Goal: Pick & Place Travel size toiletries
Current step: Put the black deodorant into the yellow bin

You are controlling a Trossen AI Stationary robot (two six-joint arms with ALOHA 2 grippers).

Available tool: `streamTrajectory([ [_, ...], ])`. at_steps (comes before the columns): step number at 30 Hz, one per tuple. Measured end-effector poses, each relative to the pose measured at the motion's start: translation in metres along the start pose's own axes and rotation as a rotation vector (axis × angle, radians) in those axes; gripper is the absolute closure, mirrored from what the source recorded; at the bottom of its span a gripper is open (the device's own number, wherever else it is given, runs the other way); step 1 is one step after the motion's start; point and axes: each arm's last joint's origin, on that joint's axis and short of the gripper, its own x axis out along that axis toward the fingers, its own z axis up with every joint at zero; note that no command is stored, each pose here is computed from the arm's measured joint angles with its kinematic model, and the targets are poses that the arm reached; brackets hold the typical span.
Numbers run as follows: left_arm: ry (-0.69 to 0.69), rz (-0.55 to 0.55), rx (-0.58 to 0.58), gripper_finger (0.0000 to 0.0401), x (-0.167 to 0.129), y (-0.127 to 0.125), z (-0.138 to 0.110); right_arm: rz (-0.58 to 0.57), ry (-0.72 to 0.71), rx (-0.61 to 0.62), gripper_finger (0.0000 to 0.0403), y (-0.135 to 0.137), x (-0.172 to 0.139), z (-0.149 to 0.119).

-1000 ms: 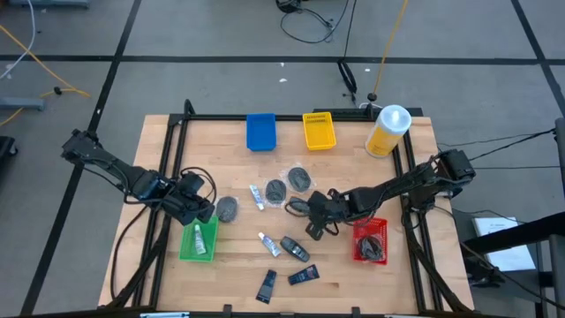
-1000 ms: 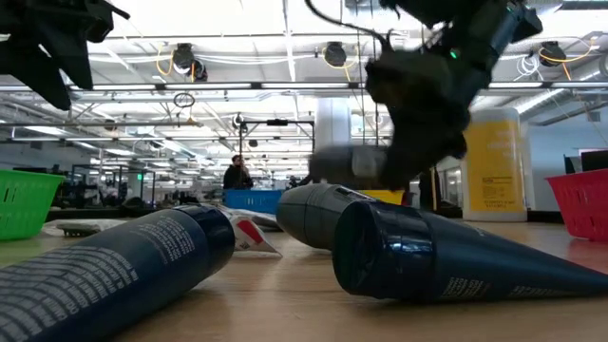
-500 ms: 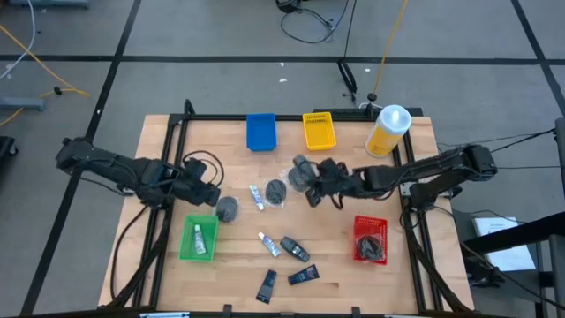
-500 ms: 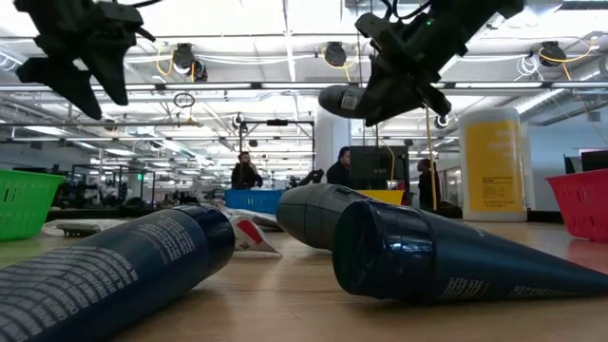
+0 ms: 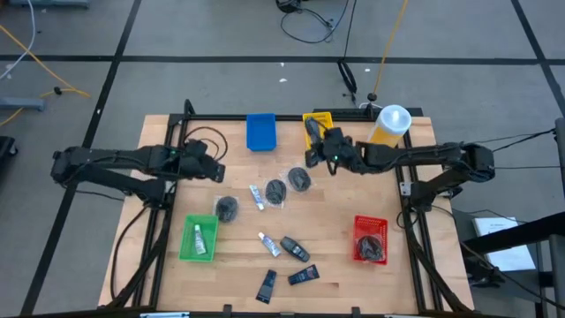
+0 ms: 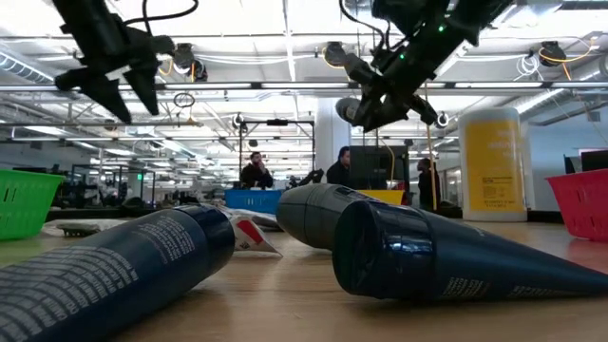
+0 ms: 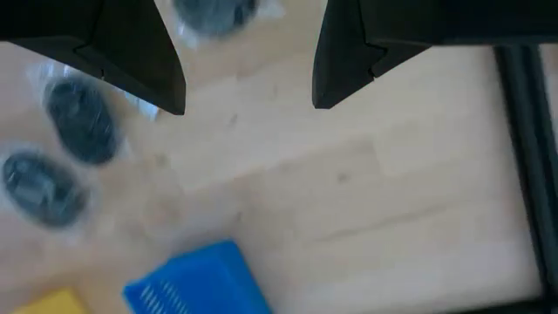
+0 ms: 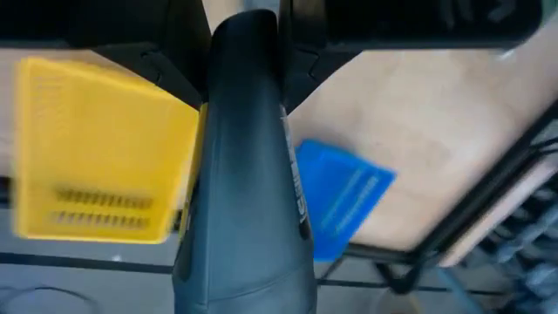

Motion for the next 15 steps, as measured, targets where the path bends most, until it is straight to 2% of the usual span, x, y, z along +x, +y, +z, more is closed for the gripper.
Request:
streamTrajectory([
  [9, -0.188, -0.099, 0.000, 0.0155, 0.008, -0.007, 0.035, -0.110, -0.007, 0.056, 0.0322, -0.026, 0.036, 0.012],
  [15, -0.269, -0.112, 0.040, 0.0155, 0.011, -0.004, 0.052, -0.154, 0.039, 0.051, 0.0323, -0.042, 0.055, 0.012],
])
